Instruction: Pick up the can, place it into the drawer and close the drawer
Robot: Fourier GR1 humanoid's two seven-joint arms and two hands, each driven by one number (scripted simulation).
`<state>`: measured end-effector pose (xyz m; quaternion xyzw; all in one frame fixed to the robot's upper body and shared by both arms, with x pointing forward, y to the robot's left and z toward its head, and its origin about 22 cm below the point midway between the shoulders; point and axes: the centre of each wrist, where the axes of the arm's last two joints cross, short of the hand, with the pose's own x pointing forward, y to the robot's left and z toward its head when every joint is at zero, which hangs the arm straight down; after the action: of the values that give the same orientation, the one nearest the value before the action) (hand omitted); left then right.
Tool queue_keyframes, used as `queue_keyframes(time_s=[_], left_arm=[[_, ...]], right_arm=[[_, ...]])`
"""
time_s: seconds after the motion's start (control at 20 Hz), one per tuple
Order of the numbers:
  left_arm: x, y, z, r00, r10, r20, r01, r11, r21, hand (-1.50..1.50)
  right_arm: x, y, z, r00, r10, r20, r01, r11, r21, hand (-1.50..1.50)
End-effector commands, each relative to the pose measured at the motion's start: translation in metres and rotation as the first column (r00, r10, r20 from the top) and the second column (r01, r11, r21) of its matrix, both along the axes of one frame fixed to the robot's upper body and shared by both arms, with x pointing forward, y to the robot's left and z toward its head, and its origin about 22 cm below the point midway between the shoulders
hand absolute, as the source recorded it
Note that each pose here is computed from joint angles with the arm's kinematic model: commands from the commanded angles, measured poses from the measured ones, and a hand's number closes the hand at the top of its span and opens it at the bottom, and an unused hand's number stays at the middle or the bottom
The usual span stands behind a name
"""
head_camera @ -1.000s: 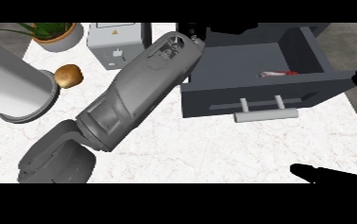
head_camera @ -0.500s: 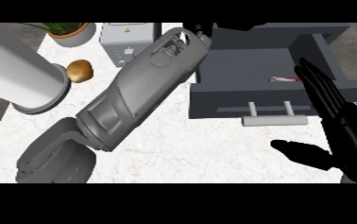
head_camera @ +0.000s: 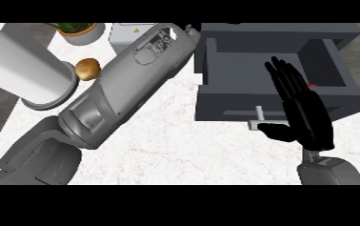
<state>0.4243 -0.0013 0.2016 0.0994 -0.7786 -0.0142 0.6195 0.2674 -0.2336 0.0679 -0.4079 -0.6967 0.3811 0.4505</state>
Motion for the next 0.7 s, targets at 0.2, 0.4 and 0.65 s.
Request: queue_keyframes(time_s=[0.2, 0.4, 0.65], left_arm=[[0.005, 0.049, 0.02, 1.0, 0.006, -0.014, -0.006, 1.0, 0.014, -1.5], [-0.008, 0.061, 0.01, 1.0, 0.008, -0.007, -0.008, 1.0, 0.006, -1.5], [-0.016, 0.07, 0.006, 0.999, 0.006, -0.035, -0.005, 1.0, 0.009, -1.5]], right_arm=[[0.05, 0.007, -0.039, 0.998, -0.063, -0.005, 0.063, 0.998, -0.02, -1.5], [0.052, 0.011, -0.058, 0.997, -0.081, 0.004, 0.081, 0.995, -0.054, -1.5], [0.068, -0.013, -0.076, 0.992, -0.129, 0.009, 0.129, 0.985, -0.117, -1.5]])
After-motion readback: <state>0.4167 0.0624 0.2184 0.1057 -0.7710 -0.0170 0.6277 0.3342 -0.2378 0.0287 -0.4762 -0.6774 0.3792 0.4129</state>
